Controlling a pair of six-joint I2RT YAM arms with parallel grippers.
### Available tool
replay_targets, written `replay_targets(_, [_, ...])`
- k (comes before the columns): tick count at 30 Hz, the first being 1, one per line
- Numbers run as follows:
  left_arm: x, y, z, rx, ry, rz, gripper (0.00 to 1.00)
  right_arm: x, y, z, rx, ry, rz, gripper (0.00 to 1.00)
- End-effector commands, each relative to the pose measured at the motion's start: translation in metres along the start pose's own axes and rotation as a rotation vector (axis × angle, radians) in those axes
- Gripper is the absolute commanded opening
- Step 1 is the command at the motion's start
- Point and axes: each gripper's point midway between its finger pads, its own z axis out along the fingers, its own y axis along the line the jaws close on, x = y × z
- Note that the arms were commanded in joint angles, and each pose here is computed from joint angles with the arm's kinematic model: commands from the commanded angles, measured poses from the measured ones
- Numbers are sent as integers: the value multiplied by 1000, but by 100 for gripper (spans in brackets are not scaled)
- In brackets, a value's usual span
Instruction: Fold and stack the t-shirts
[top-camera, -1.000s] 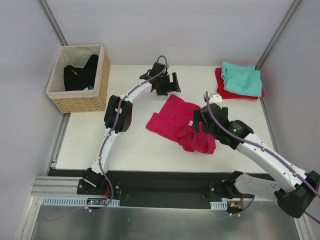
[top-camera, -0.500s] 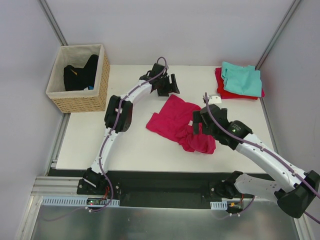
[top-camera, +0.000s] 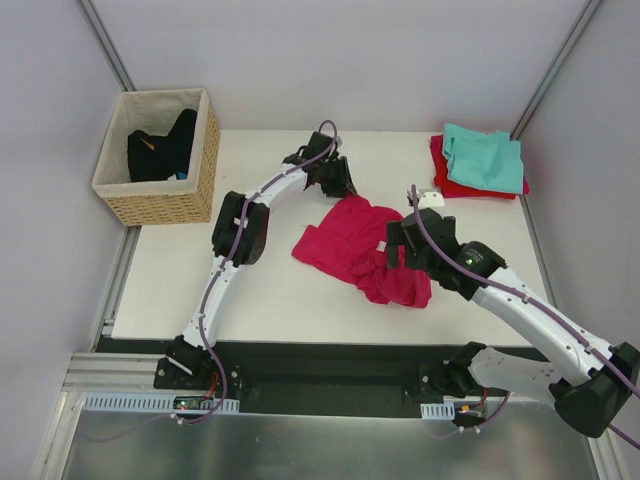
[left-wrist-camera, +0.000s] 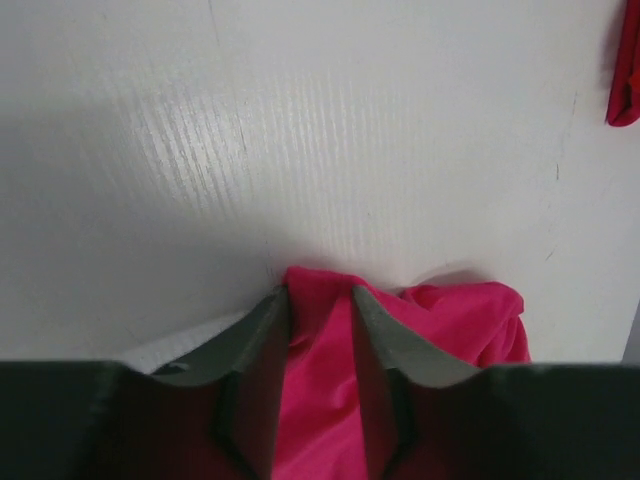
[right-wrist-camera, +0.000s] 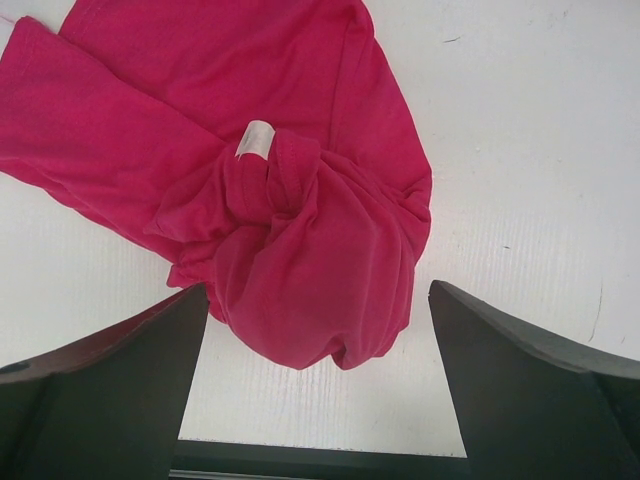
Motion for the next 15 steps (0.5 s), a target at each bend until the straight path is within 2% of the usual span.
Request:
replay_targets(1, [26,12,1,-53,81,-42,24,-3,-1,-5,-14,-19,28,96])
replay_targets(2, [26,13,0,-60,81,-46,2,-3,-1,-5,-16,-21,35,96])
replay_targets(3, [27,15,-1,-72,83,-52,0,-3,-1,-6,-18,-19,33,96])
replay_targets(8, [31,22,-4,-105,88,-55,0,2,3,-5,-37,-5,35,97])
replay_targets(11, [28,22,-21,-142,62,-38,0,7,9,0,-56,10,39,96])
replay_targets(14, [16,12,-62,-186,-10,13,0,12,15,8,-69,34,36,96])
replay_targets(15, [9,0,-89,-183,-48,37,0,12,18,11,-75,36,39,96])
